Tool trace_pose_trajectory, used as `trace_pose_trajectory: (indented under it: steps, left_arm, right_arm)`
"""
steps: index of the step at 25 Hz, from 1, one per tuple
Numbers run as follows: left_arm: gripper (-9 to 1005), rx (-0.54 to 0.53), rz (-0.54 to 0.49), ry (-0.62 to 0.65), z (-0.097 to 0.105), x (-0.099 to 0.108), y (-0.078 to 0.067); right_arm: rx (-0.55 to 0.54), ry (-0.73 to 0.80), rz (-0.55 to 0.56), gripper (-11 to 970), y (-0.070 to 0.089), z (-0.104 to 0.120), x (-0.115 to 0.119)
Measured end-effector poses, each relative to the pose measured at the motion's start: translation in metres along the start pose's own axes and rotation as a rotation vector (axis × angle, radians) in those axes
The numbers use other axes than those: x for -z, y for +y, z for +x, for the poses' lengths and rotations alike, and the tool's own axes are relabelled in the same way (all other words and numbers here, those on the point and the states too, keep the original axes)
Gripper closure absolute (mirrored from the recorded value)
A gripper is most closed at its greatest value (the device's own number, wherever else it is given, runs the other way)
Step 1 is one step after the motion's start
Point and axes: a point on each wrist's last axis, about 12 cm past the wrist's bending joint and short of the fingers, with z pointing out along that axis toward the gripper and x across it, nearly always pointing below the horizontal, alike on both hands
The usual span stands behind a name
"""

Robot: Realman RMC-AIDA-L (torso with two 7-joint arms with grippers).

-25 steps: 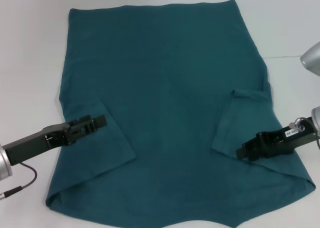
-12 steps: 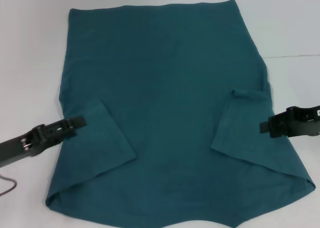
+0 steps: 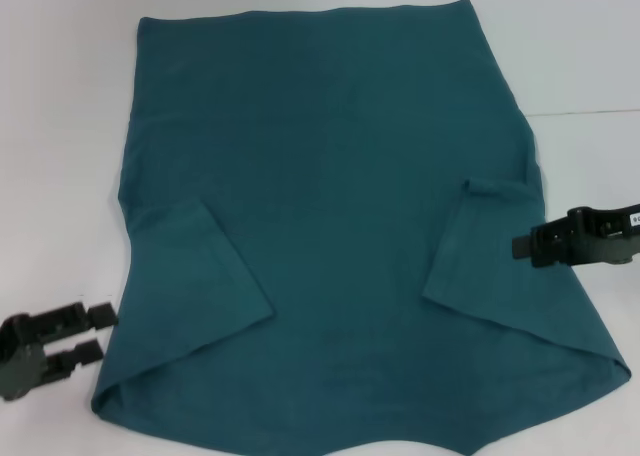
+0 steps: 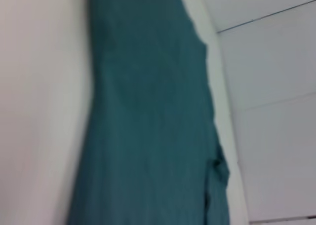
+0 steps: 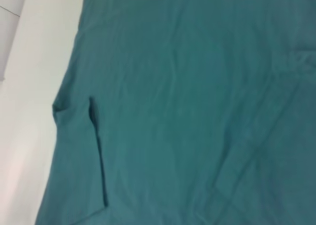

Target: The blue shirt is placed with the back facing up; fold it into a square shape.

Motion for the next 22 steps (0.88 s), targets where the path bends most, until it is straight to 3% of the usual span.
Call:
trace_pose_trajectory:
  steps: [15,22]
  left_arm:
    - [303,0.034,-0.163,0.057,-0.003,0.003,0.011]
    - [303,0.054,-0.177,0.05,-0.001,0.002,0.015]
  right_arm:
    - [-0.049,-0.09,-0.094,544,-0.006,0.01,0.003]
    - [-0.049,-0.095,-0.097,544,-0.006,0.01,0.003]
